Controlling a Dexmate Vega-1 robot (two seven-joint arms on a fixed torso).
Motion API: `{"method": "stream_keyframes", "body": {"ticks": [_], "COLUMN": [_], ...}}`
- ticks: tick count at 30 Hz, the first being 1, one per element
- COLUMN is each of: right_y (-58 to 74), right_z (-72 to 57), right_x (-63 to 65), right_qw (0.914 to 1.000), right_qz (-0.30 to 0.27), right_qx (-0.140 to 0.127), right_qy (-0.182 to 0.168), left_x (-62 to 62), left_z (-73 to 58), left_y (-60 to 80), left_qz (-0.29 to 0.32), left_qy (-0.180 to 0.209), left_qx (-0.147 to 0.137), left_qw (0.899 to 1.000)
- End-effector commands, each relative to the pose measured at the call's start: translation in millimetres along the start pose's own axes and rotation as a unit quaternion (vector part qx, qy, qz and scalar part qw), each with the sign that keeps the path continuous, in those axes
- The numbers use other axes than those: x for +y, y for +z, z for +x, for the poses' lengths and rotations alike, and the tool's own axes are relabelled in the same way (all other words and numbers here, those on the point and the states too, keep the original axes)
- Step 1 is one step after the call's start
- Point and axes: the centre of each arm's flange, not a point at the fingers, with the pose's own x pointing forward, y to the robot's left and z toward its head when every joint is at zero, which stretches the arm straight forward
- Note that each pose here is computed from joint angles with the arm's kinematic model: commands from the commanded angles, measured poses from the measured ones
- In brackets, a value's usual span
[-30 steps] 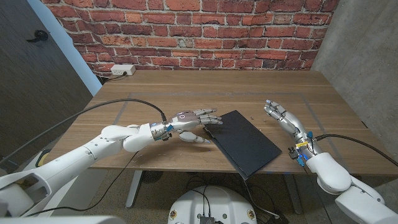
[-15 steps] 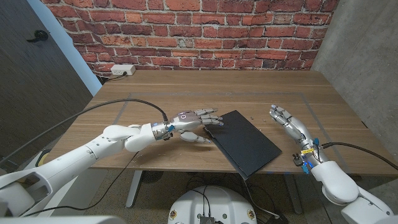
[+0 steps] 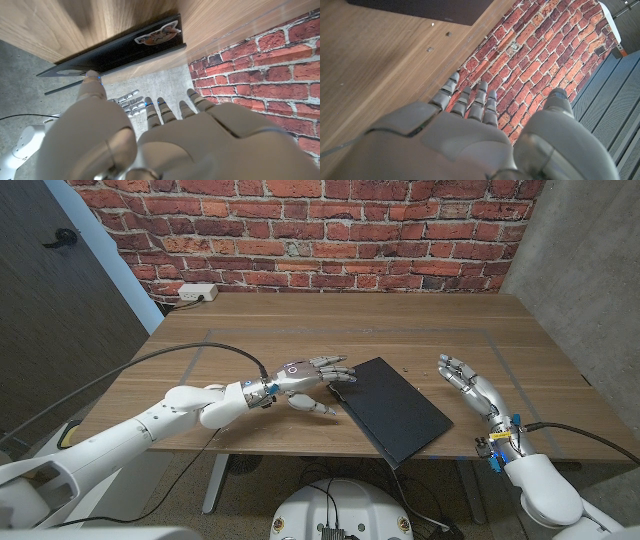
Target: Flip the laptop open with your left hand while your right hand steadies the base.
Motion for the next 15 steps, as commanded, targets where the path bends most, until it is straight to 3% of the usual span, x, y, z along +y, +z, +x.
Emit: {"method": "stream_keyframes", "body": {"ticks": [1,15], "right_y": [-1.5,-2.1], "right_z": [-18.0,-36.1], "right_x": [3.3,11.5], "right_qw": [1.0000,0.9999], "right_qz": [0.001,-0.006], "right_qx": [0.000,0.012], "right_qy": [-0.001,-0.003], "left_x": [-1.8,-2.3], "left_z": [-4.0,8.1], "left_y": [-7.3,-13.9], "left_qz": [0.018,0.023], "left_qy": [0.027,0.006], "left_qx": [0.035,0.013], "left_qw": [0.999,1.000]}}
